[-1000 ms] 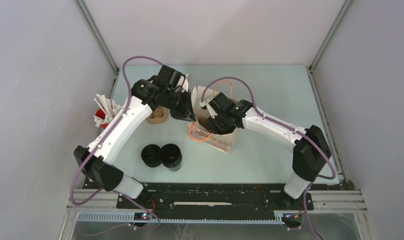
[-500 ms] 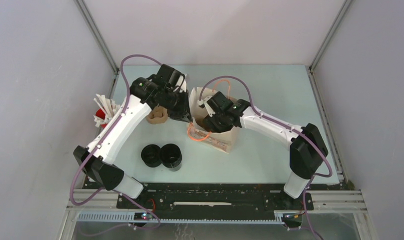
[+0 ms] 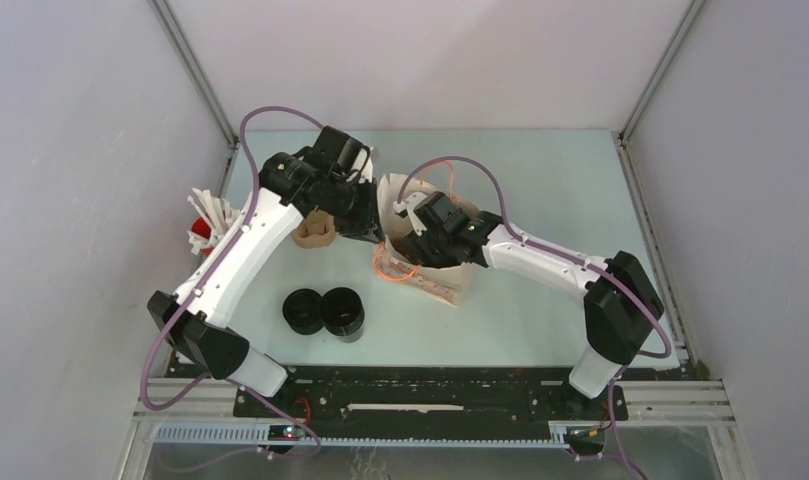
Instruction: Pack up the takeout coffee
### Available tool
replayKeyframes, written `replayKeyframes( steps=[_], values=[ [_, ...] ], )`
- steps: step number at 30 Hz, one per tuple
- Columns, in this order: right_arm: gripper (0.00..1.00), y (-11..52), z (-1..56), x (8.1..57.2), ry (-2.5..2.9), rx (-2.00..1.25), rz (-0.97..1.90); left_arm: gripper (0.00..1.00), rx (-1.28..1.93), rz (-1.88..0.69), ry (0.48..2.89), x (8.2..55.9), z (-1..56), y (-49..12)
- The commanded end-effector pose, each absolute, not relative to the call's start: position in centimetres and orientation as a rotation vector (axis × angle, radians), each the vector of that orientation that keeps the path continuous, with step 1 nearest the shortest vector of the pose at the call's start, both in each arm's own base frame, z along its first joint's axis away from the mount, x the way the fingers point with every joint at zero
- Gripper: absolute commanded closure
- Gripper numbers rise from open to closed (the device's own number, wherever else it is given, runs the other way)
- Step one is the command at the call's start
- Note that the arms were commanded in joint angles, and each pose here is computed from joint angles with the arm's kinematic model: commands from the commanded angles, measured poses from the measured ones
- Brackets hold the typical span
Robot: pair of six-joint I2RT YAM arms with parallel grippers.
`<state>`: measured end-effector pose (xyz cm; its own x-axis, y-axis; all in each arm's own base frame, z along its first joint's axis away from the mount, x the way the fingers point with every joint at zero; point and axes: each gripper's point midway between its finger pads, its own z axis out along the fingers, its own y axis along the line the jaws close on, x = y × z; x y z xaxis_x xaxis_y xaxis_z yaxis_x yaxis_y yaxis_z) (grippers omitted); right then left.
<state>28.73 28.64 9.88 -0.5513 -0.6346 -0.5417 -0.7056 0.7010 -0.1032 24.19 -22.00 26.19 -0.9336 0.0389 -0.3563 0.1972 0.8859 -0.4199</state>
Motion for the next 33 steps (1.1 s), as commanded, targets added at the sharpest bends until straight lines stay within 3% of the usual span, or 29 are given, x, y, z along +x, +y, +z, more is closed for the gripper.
replayKeyframes(
  steps=[1, 33],
  values=[
    [1.0, 21.5, 3.1, 19.8, 2.776, -1.206, -0.005, 0.86, 0.201, -0.716, 2.626, 24.5, 28.6, -22.4],
    [1.0, 15.6, 2.9, 16.7, 2.996, -1.217, -0.342, 0.87, 0.152, -0.698, 2.623, 24.1, 28.1, -21.8]
  ],
)
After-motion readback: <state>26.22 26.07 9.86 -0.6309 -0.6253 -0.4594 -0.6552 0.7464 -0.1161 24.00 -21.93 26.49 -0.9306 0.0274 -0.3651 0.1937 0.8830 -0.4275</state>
